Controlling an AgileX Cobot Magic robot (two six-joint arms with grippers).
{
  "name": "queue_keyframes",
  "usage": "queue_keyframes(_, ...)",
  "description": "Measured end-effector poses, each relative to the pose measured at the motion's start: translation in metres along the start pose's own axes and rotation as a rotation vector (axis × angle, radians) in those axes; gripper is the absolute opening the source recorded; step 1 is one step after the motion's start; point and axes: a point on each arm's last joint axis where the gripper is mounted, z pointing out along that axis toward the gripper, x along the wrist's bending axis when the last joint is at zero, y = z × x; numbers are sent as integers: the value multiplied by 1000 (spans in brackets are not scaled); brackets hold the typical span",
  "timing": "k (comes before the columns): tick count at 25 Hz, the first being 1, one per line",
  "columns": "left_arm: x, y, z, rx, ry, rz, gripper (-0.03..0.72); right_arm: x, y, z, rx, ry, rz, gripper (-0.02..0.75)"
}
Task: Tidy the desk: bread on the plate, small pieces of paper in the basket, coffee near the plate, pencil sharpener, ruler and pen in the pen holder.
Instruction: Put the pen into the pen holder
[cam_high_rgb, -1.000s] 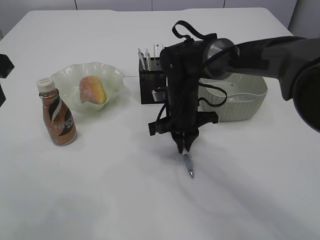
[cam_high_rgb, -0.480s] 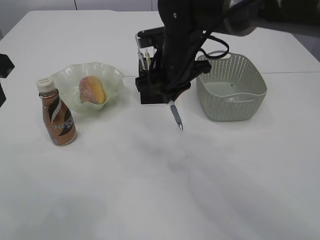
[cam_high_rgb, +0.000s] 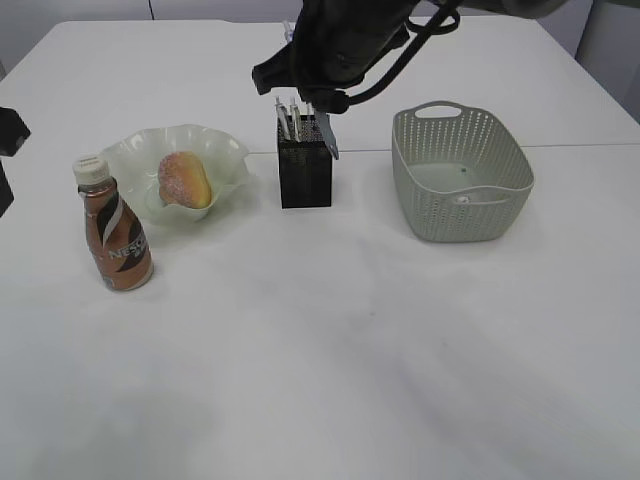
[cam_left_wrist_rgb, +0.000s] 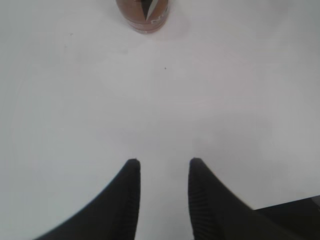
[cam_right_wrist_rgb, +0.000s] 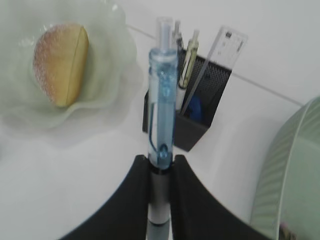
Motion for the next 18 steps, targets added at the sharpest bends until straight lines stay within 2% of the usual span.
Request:
queue_keyframes(9,0,0,0,0,0,0,239,-1,26,-12,-306,-4,-112,78)
queue_keyframes(12,0,0,0,0,0,0,239,-4,21,-8,-361,0,-166,78)
queue_keyframes(18,0,0,0,0,2,1,239,-26,2,-2,-424,-14,-225,78)
